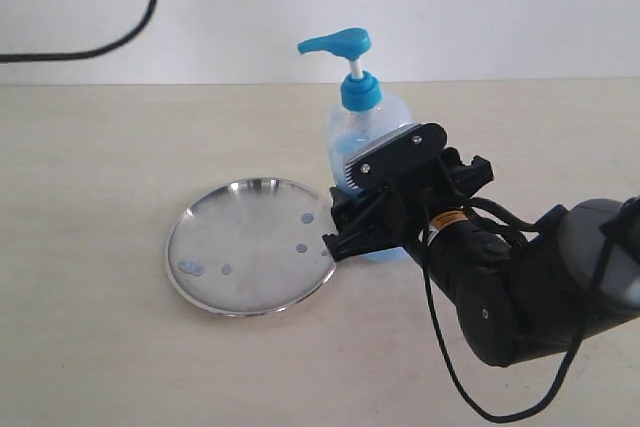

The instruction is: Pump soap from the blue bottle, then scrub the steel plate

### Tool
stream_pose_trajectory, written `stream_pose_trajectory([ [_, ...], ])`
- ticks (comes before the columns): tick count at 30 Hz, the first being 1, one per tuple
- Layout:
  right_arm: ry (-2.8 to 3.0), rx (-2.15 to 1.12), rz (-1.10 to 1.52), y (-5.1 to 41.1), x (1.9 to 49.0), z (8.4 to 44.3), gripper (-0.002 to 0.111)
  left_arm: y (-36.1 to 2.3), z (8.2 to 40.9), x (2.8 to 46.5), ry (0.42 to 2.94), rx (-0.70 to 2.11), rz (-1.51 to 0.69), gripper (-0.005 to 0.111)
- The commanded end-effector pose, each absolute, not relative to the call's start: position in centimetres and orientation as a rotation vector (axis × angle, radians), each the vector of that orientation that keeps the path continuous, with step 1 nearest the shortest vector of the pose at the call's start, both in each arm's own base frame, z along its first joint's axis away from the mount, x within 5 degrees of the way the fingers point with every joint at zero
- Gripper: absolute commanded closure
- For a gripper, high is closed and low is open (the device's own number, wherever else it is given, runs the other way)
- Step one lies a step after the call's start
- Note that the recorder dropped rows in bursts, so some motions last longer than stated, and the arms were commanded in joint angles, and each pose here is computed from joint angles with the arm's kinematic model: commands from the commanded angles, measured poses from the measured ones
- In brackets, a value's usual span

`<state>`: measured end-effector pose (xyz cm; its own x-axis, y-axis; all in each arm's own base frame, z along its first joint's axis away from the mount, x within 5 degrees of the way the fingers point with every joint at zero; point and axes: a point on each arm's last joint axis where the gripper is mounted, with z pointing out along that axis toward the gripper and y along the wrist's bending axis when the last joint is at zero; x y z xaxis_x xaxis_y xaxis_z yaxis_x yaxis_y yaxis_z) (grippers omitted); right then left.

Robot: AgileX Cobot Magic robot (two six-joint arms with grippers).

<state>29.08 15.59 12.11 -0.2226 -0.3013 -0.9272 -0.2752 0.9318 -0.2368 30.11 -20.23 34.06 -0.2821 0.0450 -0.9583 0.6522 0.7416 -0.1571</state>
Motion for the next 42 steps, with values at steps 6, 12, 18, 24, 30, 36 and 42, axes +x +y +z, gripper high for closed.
stream_pose_trajectory([
  [6, 1.768, -0.087, 0.078, 14.6, 29.4, 12.9, 0.108, -16.2, 39.7, 26.1, 1.634, 0.408, -0.522, 0.103],
  [12, 1.760, -0.062, 0.064, 14.4, 29.4, 13.0, 0.108, -11.6, 39.7, 22.3, 1.605, 0.310, -0.267, 0.103],
  [18, 1.759, -0.070, 0.063, 14.4, 29.4, 13.0, 0.103, -6.4, 37.9, 17.0, 1.533, 0.249, -0.027, 0.103],
  [24, 1.755, -0.135, 0.009, 14.4, 29.4, 13.0, 0.042, -4.8, 34.9, 11.8, 1.449, 0.399, -0.086, 0.103],
  [30, 1.770, -0.165, -0.029, 14.3, 29.4, 12.9, 0.003, -3.7, 29.6, 8.4, 1.491, 0.380, -0.260, 0.103],
  [36, 1.660, -0.179, -0.052, 14.1, 29.1, 16.9, 0.003, -2.8, 23.8, 7.0, 1.542, 0.392, -0.257, 0.103],
  [42, 1.623, -0.265, -0.009, 13.3, 26.8, 24.1, 0.003, -2.4, 24.1, 6.2, 1.539, 0.218, -0.436, 0.103],
])
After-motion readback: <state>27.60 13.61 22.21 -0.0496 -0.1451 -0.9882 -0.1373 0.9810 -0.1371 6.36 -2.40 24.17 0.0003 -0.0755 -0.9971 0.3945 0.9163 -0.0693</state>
